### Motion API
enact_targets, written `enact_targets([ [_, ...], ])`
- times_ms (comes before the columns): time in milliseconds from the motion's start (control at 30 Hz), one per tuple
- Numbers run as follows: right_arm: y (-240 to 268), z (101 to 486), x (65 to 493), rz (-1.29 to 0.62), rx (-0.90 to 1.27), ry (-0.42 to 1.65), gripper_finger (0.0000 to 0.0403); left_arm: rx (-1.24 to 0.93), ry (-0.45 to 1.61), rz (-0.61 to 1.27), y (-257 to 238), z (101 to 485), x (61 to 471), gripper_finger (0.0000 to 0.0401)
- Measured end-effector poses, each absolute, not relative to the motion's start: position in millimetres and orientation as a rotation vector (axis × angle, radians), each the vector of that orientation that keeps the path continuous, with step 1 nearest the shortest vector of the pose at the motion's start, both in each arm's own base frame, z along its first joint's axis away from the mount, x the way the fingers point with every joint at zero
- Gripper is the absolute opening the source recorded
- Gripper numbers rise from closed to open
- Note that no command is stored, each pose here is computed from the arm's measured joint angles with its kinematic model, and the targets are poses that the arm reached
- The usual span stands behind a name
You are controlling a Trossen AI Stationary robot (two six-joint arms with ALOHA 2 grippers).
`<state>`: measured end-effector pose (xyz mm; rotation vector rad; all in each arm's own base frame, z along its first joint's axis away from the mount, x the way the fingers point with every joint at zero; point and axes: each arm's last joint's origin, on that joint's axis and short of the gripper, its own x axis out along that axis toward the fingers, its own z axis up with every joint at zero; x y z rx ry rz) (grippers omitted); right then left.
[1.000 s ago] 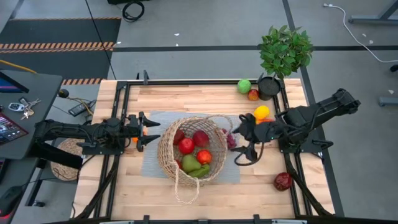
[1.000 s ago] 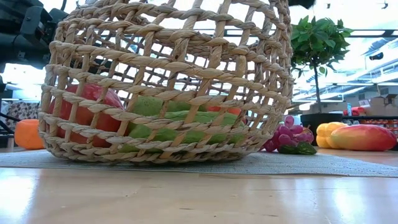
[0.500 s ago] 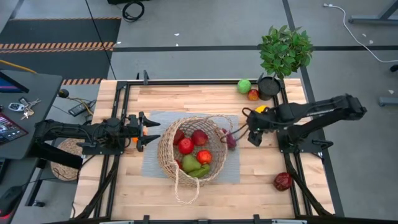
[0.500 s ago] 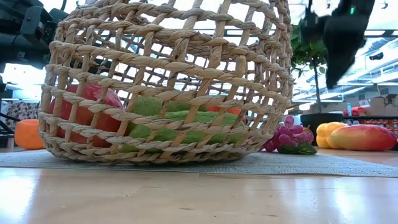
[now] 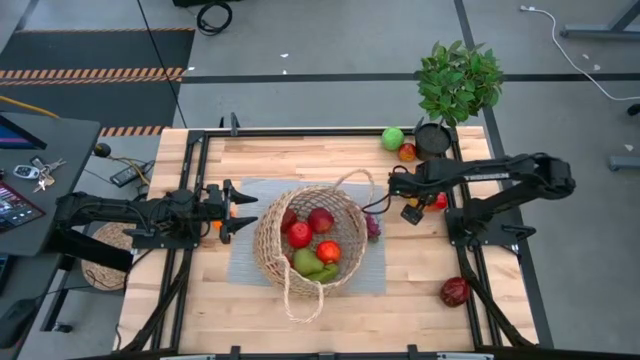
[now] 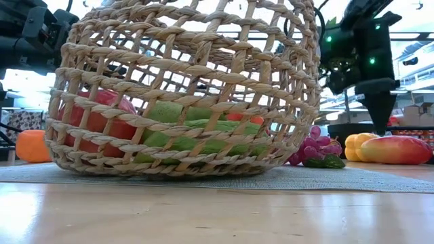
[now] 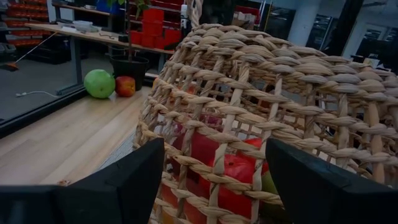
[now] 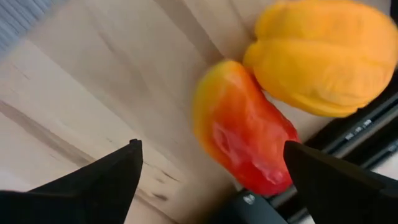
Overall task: Build produce basket
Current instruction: Put the mango into the basket
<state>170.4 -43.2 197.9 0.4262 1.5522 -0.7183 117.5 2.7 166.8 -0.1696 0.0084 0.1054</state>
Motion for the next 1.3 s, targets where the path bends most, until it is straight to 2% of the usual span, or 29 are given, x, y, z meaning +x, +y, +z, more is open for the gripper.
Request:
enact_targets([
  [567, -65, 162, 180, -0.683, 0.357, 1.835, 0.039, -0.17, 0.008, 0.105, 3, 167, 118, 0.0286],
  [900, -70, 140, 188, -0.661, 0.297, 1.982, 0.0315, -0.17, 0.009, 0.106, 3, 167, 118, 0.0286],
  [1100, -70, 164, 198, -0.655, 0.315, 1.864, 0.0305, -0.169, 0.009, 0.106, 3, 167, 118, 0.0286],
  [1300, -67, 212, 203, -0.689, 0.303, 1.6, 0.0307, -0.17, 0.008, 0.106, 3, 167, 118, 0.0286],
])
